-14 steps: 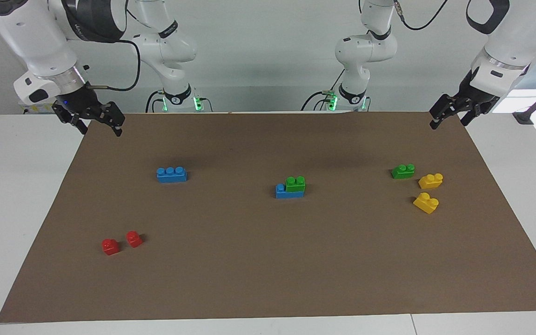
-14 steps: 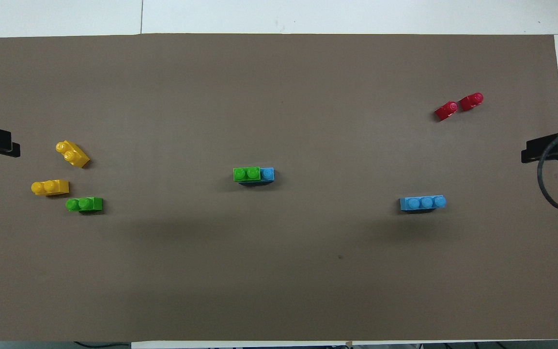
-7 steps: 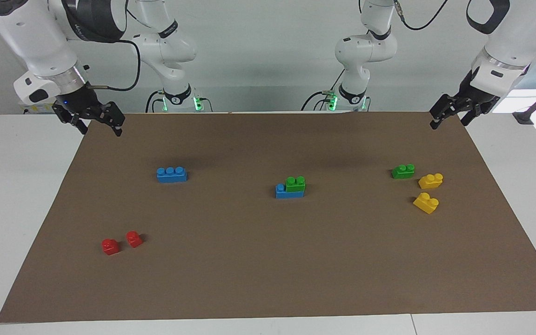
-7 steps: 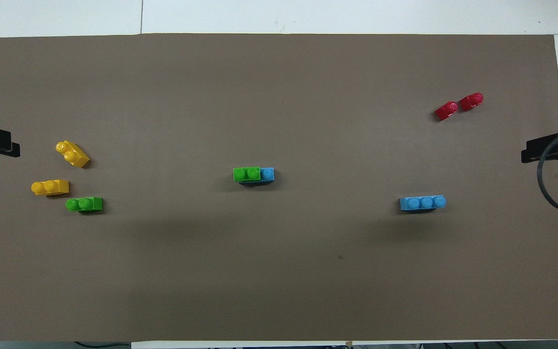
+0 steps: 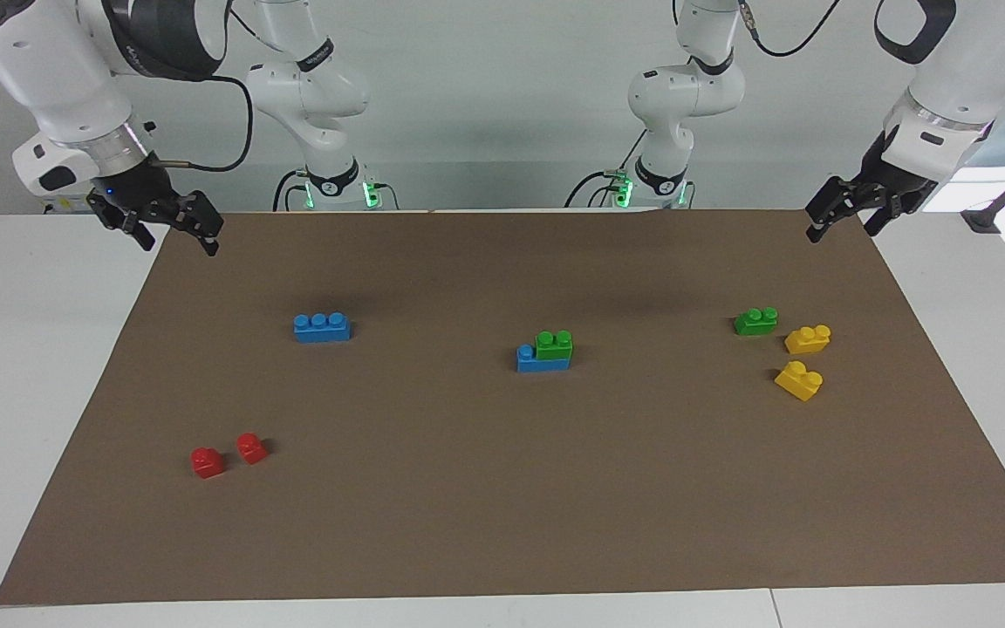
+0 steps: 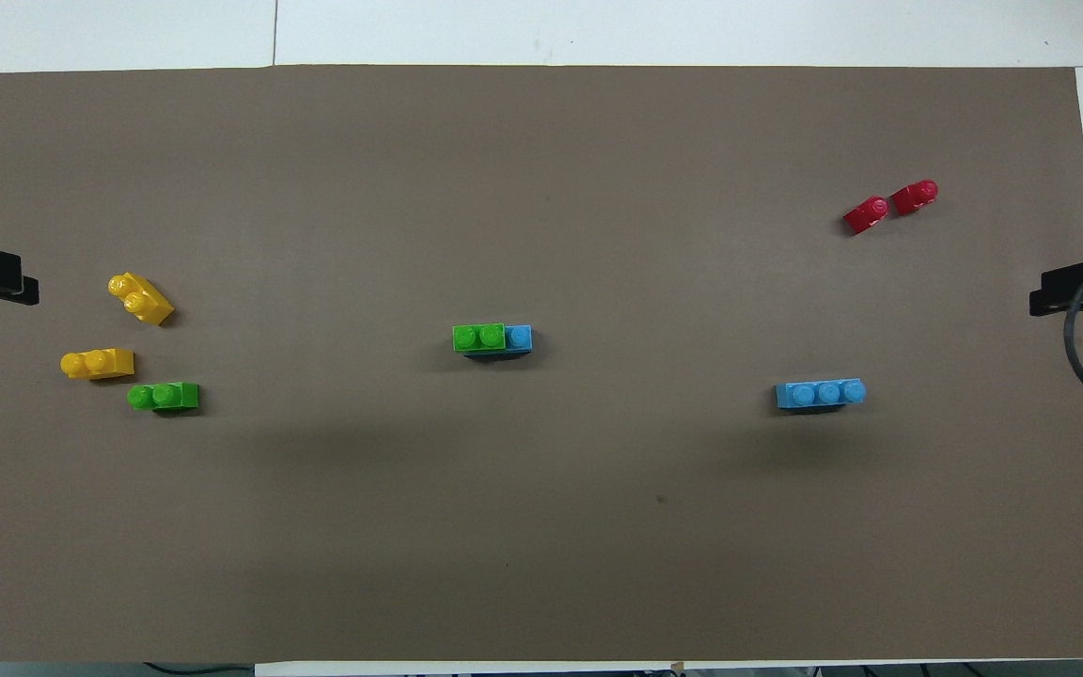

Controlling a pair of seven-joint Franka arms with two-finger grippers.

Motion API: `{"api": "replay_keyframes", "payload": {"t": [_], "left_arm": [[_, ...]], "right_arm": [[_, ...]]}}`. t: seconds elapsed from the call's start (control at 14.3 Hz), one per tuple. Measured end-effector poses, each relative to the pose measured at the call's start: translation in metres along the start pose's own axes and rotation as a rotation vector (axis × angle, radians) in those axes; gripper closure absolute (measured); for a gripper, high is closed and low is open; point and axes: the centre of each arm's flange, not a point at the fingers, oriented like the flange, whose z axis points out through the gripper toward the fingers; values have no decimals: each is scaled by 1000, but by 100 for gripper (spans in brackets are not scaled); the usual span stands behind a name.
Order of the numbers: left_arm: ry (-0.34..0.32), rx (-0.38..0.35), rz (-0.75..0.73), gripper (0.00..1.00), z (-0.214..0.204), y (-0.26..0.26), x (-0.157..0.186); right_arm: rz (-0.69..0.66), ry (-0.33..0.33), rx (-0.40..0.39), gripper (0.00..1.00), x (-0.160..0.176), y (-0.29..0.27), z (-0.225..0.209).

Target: Remove green block with left arm and hold with right

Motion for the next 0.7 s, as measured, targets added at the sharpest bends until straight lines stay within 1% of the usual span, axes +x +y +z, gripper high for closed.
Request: {"api": "replay_keyframes", "payload": {"t": [0.7], "left_arm": [[3,0,-3,0,0,-2,0]], "right_arm": [[-11,0,-1,0,0,-6,0]]}}
